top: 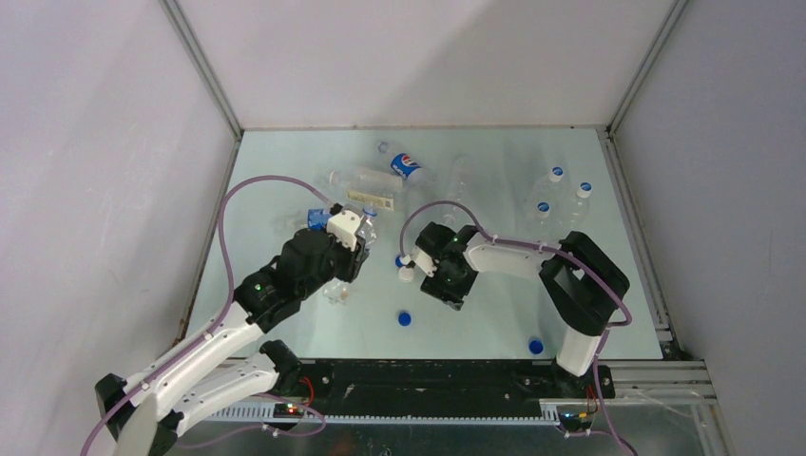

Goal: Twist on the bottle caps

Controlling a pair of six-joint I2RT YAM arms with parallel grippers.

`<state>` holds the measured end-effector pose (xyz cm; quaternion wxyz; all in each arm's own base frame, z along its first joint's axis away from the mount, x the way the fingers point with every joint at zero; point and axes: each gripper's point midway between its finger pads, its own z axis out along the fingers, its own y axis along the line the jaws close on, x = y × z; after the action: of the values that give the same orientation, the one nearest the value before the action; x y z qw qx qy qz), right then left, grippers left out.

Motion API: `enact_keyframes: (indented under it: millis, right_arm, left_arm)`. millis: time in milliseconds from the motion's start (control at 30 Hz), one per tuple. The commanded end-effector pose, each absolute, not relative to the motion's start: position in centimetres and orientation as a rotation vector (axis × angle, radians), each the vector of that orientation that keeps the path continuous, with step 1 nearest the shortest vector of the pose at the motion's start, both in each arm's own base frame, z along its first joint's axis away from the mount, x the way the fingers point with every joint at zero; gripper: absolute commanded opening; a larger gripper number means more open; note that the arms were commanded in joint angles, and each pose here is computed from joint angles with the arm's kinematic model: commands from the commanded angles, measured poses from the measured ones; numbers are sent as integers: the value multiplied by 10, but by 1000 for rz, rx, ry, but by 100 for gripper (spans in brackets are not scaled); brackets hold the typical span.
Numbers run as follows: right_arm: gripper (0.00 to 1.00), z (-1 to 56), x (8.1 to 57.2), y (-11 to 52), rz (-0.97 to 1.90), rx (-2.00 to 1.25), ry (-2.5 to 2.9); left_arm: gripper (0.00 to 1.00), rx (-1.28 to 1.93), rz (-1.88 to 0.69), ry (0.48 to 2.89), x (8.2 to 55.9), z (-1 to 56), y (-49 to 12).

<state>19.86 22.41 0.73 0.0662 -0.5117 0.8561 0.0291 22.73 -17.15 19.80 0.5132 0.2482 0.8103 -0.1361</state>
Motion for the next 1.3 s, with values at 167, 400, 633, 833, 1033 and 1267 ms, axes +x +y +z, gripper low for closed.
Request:
enact_keyframes:
  millis: [167, 400, 633, 833, 1033, 1267]
  right_arm:
    - [67, 21, 222, 204, -8, -1253, 2641]
    - [68, 43, 233, 211, 18, -922, 2637]
    - [95, 86, 219, 235, 329, -557, 2550]
    - [99, 80, 208, 235, 284, -240, 2619]
    - [99, 57, 208, 250, 226, -31, 2624]
    - [85, 33, 209, 262, 212, 86, 2675]
  left_arm:
    - [22, 564, -354, 1861, 233, 223, -174]
    - [22, 554, -360, 1863, 234, 222, -175]
    - [22, 551, -341, 1867, 234, 218, -171]
    - [22, 543, -339, 1865, 236, 220, -171]
    - [22, 545, -348, 1870, 235, 218, -173]
    - [23, 533, -362, 1874, 234, 215, -174]
